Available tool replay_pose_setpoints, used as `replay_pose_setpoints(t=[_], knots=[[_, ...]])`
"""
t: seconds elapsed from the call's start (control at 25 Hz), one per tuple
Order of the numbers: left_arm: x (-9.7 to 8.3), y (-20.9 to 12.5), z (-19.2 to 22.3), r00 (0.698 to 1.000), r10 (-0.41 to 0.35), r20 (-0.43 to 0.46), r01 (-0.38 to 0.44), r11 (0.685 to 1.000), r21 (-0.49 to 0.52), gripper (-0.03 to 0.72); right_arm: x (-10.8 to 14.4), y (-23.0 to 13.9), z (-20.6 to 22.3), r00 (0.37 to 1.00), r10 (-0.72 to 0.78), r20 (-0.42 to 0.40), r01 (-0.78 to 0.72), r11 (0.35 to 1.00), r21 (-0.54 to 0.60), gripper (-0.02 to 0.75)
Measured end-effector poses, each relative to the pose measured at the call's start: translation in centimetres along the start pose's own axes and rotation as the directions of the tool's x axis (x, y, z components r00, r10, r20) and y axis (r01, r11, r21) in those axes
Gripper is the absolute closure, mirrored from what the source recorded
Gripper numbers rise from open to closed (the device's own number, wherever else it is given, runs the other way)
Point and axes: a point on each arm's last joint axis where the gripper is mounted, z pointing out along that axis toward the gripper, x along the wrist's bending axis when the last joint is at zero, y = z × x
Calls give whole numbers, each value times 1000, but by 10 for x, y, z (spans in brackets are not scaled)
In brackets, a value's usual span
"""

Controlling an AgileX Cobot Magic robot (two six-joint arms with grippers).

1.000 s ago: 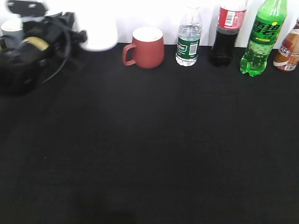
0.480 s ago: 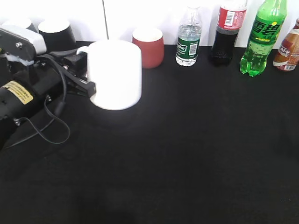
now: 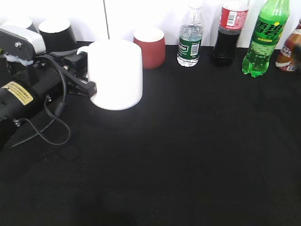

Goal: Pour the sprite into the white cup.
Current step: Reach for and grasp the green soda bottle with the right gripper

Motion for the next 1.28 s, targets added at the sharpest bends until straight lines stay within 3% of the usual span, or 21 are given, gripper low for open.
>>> replay_pose_setpoints(t=[0.16, 0.24, 0.32, 0.44, 1.04, 1.16, 1.28], knots=[[0, 0, 0, 1000, 0, 0, 0, 1000, 0, 650, 1, -21, 30, 998, 47, 39, -49, 998, 37, 151], [0, 0, 0, 1000, 0, 0, 0, 1000, 0, 650, 18, -27, 46, 999, 50, -1, -50, 998, 38, 148], [0, 0, 0, 1000, -1, 0, 1, 1000, -1, 650, 25, -34, 60, 999, 47, -22, -46, 998, 46, 94], [0, 0, 0, 1000, -1, 0, 1, 1000, -1, 650, 24, -38, 77, 999, 46, -20, -44, 996, 72, 64], [0, 0, 0, 1000, -1, 0, 1, 1000, -4, 650, 23, -64, 149, 997, 71, -25, -70, 995, 68, 69], [0, 0, 0, 1000, -1, 0, 1, 1000, -4, 650, 23, -71, 152, 996, 88, -24, -86, 993, 75, 131], [0, 0, 0, 1000, -1, 0, 1, 1000, -4, 650, 23, -70, 153, 996, 83, -27, -82, 995, 56, 299]])
